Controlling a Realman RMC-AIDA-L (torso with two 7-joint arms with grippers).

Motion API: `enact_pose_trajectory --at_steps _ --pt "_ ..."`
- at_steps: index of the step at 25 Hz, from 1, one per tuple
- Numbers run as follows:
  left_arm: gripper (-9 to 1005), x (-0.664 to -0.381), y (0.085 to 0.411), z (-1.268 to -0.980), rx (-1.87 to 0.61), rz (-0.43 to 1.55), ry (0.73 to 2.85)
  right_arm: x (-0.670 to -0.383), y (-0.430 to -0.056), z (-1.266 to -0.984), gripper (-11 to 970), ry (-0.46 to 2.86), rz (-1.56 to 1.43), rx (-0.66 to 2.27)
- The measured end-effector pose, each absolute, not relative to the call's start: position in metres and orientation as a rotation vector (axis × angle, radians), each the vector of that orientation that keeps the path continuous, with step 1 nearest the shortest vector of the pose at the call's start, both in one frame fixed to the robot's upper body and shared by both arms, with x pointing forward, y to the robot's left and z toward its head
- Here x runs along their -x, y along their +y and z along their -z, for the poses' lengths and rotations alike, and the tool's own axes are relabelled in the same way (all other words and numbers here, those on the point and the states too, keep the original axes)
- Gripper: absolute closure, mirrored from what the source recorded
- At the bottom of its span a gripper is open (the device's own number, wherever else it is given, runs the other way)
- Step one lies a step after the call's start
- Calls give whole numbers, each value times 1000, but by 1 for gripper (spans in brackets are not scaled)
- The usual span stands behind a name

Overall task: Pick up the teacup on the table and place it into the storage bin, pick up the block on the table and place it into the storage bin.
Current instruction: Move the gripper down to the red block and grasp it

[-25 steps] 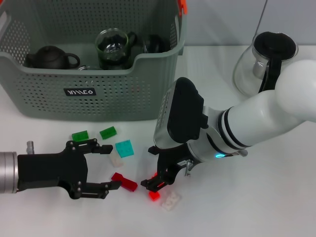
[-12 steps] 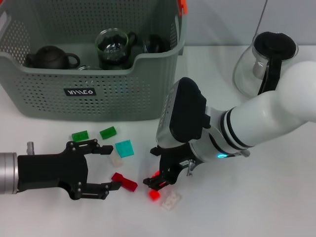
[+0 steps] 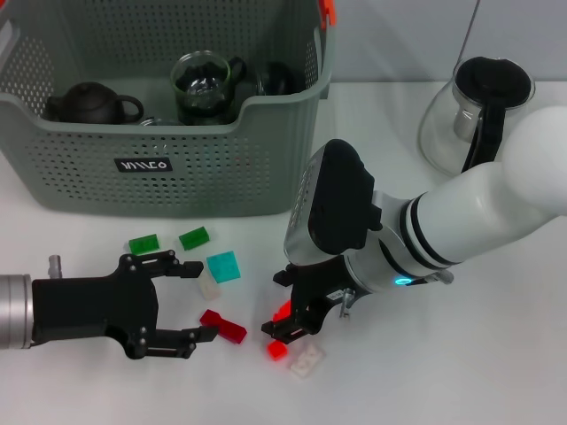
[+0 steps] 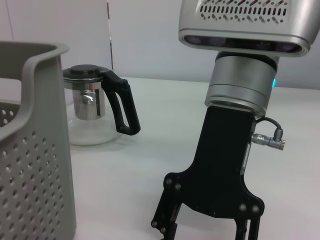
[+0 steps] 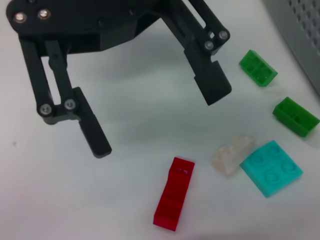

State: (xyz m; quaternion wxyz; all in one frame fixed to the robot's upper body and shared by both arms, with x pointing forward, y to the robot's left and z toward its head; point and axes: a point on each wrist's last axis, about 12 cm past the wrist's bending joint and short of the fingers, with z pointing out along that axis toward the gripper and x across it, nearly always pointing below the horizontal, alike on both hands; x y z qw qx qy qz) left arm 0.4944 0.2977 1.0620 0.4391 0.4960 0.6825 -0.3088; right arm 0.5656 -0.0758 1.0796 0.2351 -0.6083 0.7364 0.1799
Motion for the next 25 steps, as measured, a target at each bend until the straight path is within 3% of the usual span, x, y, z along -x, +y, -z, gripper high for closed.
enact_pose_trajectory --at_steps 23,25 --pt "153 -494 297 -1061 -1230 770 1697 -563 -78 -1081 199 2093 -489 1661" --pt "153 -493 297 -1060 -1229 772 1697 -563 -78 -1081 298 2101 -492 1651"
